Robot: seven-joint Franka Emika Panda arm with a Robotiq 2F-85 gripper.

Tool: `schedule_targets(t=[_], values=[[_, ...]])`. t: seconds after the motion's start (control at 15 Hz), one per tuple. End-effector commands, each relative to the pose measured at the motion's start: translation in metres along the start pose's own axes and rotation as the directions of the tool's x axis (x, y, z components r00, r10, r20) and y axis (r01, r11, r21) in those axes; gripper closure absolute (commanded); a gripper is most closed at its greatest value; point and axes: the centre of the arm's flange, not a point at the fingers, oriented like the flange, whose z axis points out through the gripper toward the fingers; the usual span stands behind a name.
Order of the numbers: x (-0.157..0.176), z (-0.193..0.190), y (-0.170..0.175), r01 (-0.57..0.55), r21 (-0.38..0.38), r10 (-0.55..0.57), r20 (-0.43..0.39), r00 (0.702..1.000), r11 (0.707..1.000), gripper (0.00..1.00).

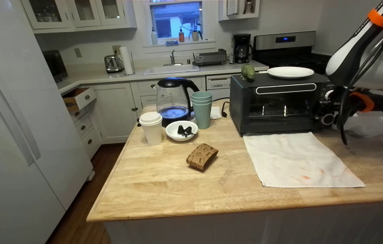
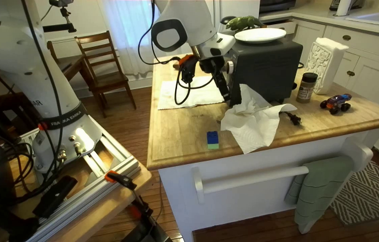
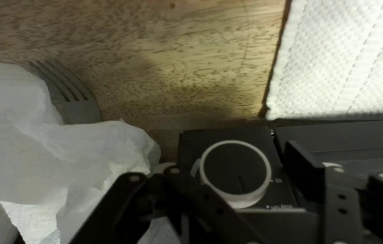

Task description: Turn the bottom knob to the right

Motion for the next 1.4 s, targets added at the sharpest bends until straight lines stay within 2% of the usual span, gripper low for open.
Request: schedule_targets(t=[0.0,0.13,0.2,0.53,0.67,0.73,1.07,1.33], values=[[0.007,0.006,0.000,-0.028,-0.008,0.028,-0.004,1.000,1.000,0.50],[0.007,0.004,0.000,-0.033,-0.007,0.033,0.002,0.999,0.999,0.53],[0.007,0.002,0.002,-0.037,-0.009,0.037,0.002,0.999,0.999,0.60],[0.012,-0.006,0.004,-0.045,0.002,0.045,0.004,0.999,0.999,0.52],[0.015,-0.009,0.006,-0.062,0.025,0.061,0.032,0.998,0.998,0.75],[0.018,-0.011,0.008,-0.077,0.046,0.074,0.061,0.995,0.996,0.78],[0.038,-0.015,0.024,-0.166,0.143,0.134,0.215,0.967,0.976,0.78],[0.044,-0.010,0.037,-0.259,0.233,0.177,0.323,0.930,0.937,0.78]])
